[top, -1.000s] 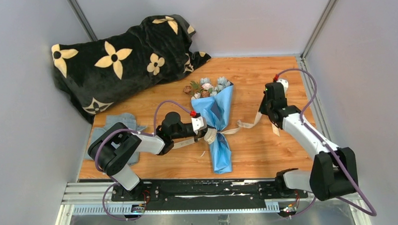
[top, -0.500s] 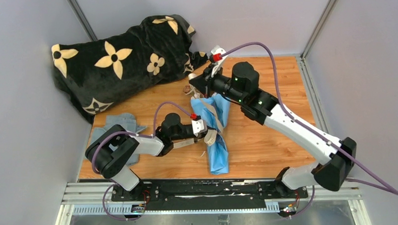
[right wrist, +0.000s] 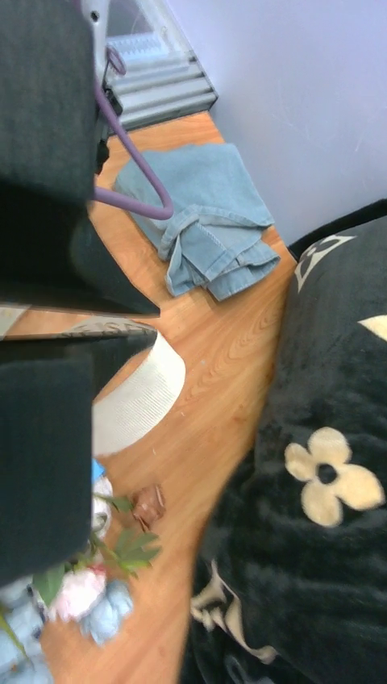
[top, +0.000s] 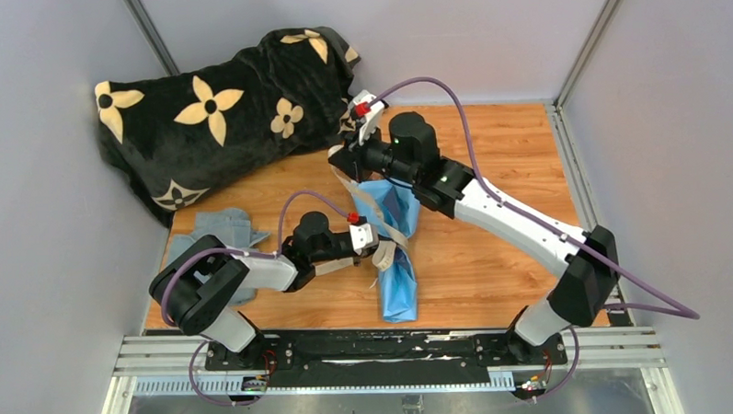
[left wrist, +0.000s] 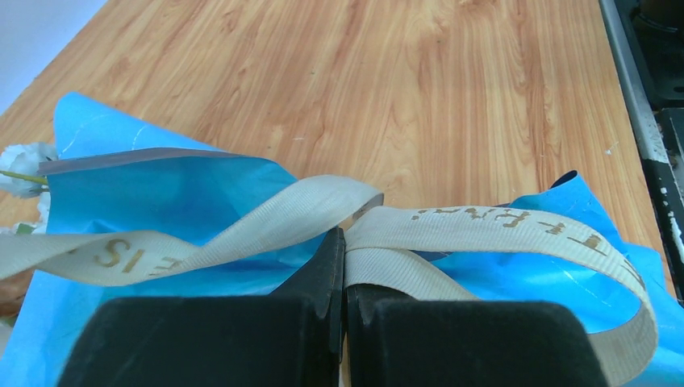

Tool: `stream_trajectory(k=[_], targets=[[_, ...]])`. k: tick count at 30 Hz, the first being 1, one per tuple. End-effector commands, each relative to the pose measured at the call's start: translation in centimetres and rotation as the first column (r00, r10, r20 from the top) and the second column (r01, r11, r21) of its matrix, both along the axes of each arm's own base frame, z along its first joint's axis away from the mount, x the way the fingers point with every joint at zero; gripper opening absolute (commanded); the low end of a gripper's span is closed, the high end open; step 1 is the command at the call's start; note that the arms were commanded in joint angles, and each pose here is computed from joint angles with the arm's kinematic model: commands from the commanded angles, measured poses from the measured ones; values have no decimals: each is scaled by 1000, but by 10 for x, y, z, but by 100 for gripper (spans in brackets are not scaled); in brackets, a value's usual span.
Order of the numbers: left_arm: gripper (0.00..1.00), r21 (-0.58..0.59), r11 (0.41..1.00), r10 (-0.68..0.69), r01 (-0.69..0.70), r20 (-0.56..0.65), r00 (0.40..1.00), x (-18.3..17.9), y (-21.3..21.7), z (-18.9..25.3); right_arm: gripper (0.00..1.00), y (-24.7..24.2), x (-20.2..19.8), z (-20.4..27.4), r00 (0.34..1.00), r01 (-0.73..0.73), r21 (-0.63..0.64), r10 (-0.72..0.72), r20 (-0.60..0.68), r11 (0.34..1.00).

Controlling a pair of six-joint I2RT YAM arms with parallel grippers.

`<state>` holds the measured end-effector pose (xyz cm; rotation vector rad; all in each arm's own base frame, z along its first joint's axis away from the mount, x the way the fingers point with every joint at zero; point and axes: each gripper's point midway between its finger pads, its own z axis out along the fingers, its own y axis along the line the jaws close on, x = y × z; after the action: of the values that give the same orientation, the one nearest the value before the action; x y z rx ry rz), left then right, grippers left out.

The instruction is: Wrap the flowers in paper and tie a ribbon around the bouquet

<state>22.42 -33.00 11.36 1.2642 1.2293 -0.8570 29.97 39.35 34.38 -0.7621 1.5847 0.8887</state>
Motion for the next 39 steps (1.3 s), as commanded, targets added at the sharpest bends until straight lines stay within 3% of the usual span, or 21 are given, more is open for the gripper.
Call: stream_trajectory(k=[1, 2, 3, 7, 13, 15, 16, 19, 23, 26, 30, 39], targets=[[0, -11, 1000, 14, -13, 8, 1000, -1, 0, 5, 37, 7, 1, -31, 997, -44, -142, 35, -67, 989], [0, -13, 1000, 15, -15, -1, 1000, -2, 1, 4, 52, 4, 1, -36, 996, -55, -183, 41, -77, 982], [0, -15, 1000, 19, -19, -8, 1000, -2, 1, 4, 60, -2, 3, -36, 997, -41, -212, 26, -72, 976], [0, -23, 999, 40, -42, -45, 998, -1, 2, 4, 72, -41, 6, -22, 999, 21, -248, -14, 30, 968], [0, -41, 993, 102, -107, -111, 989, 6, 4, 6, 72, -91, -23, -20, 978, 59, -217, -13, 209, 974], [0, -51, 989, 128, -136, -150, 980, 8, 4, 8, 71, -96, -41, -45, 961, 8, -213, 52, 271, 977], [0, -56, 988, 135, -146, -163, 977, 9, 4, 9, 71, -98, -57, -80, 957, -60, -243, 125, 261, 968], [0, -60, 987, 138, -151, -186, 973, 9, 3, 8, 71, -99, -100, -107, 859, -228, -242, 312, 406, 943], [0, -49, 987, 140, -151, -174, 975, 9, 4, 7, 71, -114, -118, -138, 734, -235, -326, 387, 558, 916], [0, -46, 988, 138, -147, -167, 976, 10, 4, 8, 71, -114, -120, -155, 710, -253, -406, 453, 539, 878], [0, -51, 989, 131, -141, -165, 978, 11, 2, 9, 71, -107, -131, -174, 678, -330, -410, 516, 524, 850], [0, -44, 989, 132, -142, -182, 974, 11, 0, 5, 70, -82, -127, -161, 630, -317, -339, 463, 623, 886]])
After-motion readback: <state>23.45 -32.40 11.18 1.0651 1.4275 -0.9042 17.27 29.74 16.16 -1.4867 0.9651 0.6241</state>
